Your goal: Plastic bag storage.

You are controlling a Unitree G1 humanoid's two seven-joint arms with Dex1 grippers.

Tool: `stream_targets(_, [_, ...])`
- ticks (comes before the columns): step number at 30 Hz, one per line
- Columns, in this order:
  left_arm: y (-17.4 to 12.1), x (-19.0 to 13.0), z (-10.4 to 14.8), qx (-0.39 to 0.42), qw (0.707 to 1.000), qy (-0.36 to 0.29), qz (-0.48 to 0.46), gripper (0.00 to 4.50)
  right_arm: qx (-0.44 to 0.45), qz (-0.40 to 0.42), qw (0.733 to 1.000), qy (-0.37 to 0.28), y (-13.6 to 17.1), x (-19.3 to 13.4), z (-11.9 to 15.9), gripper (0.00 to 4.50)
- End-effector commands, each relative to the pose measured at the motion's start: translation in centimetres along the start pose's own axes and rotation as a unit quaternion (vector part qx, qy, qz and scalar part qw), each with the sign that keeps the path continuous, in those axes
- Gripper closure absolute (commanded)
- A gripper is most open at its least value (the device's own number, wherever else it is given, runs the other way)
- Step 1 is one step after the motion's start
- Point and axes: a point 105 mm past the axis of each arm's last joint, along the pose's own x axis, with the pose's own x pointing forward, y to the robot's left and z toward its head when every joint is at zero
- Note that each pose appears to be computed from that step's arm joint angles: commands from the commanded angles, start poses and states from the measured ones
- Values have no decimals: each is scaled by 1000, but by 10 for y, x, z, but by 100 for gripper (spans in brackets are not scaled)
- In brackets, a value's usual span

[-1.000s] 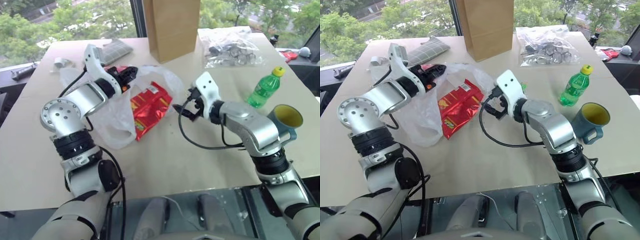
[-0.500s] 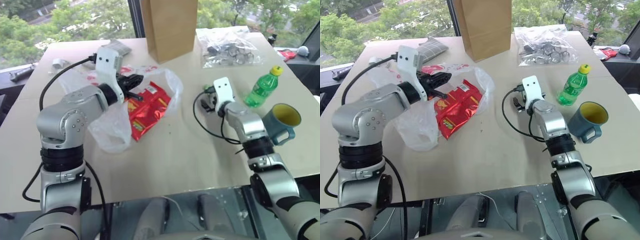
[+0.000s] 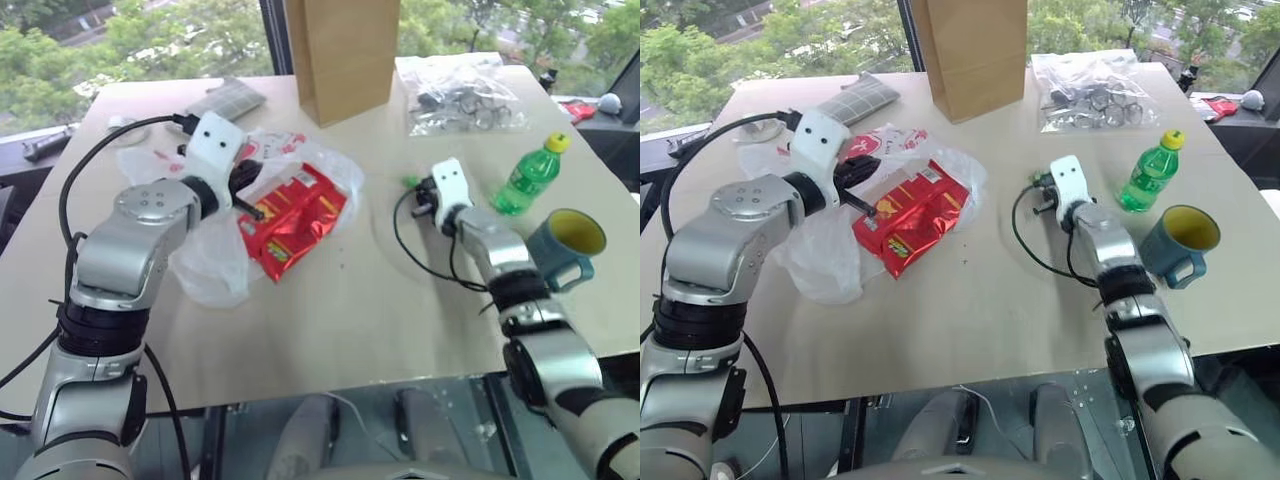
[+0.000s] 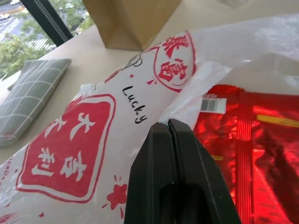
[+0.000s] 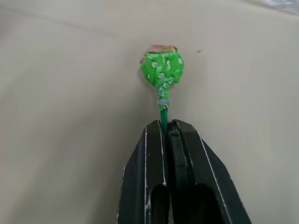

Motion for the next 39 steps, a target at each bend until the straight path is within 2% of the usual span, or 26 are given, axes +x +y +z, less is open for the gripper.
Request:
stream_targets(1, [6, -2, 13, 1, 1000, -29, 8, 450, -4, 83, 993, -78, 32, -35, 55, 446])
stream_targets(6, [10, 3, 17, -20, 999, -38, 4, 450, -11, 202, 974, -97, 88, -81, 80, 446])
stream_targets(9, [12, 6, 21, -36, 998, -48, -1, 450, -26, 247, 964, -92, 122, -83, 89, 446])
stream_targets(16, [23, -1, 46, -103, 989, -105, -17, 450, -79, 228, 969, -50, 160, -14, 82, 446])
stream_targets(20, [23, -7, 48, -108, 988, -110, -27, 450, -100, 251, 960, -72, 192, 23, 101, 446])
stream_targets(23, [22, -8, 45, -110, 988, -108, -24, 450, -131, 270, 949, -98, 216, 37, 115, 351])
stream_targets(24, [21, -9, 45, -111, 988, -108, -24, 450, -141, 274, 946, -101, 221, 39, 116, 304])
stream_targets(26, [20, -10, 43, -115, 987, -107, -23, 450, -151, 268, 943, -129, 222, 40, 123, 200])
stream_targets(29, [19, -10, 38, -129, 986, -102, -17, 450, -133, 288, 936, -151, 211, 25, 124, 77])
stream_targets(32, [15, -7, 35, -138, 985, -99, -23, 450, -92, 315, 930, -167, 188, -13, 120, 77])
stream_targets(35, [9, -3, 32, -141, 985, -96, -34, 450, -89, 297, 934, -179, 157, -55, 117, 77])
stream_targets(36, [6, 0, 32, -141, 985, -95, -39, 450, -79, 272, 942, -178, 141, -69, 114, 77])
stream_targets(39, [-1, 5, 29, -137, 985, -91, -55, 450, -71, 194, 964, -167, 105, -107, 104, 3])
